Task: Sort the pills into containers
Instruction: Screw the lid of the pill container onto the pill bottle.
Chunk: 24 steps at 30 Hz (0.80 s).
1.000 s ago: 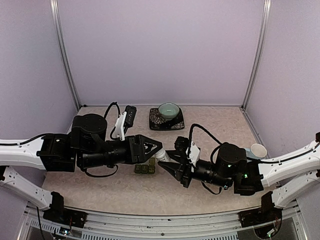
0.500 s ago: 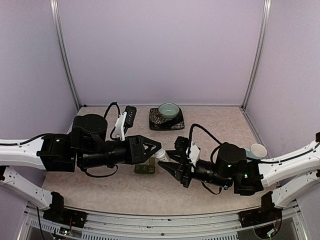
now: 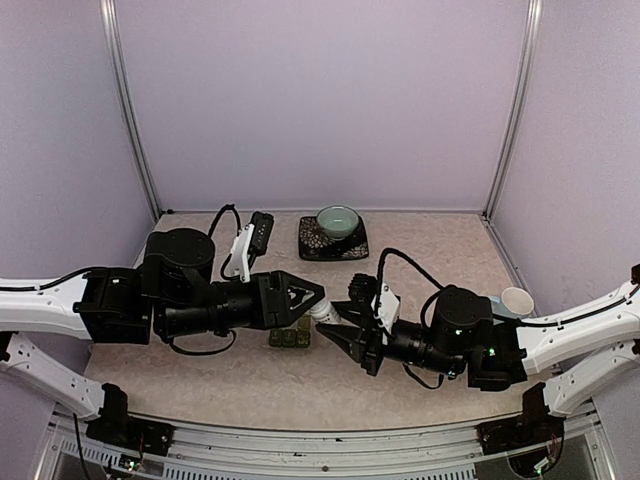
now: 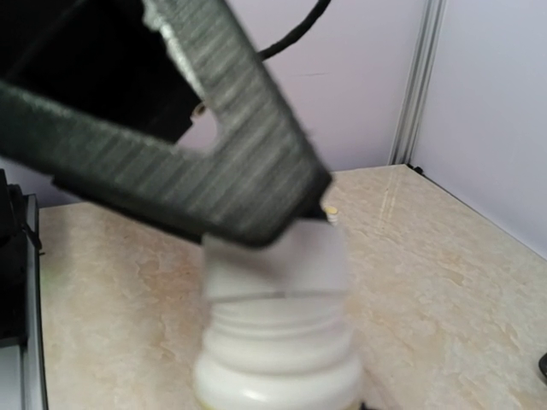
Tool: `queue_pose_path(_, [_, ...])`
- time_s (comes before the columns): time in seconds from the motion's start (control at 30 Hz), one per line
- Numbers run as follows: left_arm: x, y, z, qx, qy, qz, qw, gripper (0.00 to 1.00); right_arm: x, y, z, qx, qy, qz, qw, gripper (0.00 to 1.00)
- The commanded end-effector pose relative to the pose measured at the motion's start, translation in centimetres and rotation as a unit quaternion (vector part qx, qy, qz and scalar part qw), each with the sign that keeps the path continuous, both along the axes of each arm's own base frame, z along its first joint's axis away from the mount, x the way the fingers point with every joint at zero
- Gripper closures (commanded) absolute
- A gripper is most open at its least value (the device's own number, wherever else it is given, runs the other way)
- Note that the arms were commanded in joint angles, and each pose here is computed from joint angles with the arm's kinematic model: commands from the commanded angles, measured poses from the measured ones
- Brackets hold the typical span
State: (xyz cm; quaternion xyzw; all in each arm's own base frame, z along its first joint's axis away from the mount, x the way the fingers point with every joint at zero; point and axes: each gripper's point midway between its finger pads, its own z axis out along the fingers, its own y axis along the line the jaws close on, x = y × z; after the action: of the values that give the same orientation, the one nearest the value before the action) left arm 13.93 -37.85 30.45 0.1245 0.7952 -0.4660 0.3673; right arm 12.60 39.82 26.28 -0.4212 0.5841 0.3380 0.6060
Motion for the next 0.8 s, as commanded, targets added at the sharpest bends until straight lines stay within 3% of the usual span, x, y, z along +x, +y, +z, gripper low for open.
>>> queue_pose_path(0.0, [-0.17, -0.42, 1.44, -0.015, -0.007, -0.005, 1.000, 0.54, -0.33, 0.49, 1.56, 0.018, -0.001, 0.006, 1.000, 0.73])
queue_pose_path(0.77, [-0.29, -0.47, 1.21, -0.011, -0.006, -0.007, 1.000, 0.66, -0.37, 0.51, 1.81, 0.018, -0.001, 0.007, 1.000, 0.74])
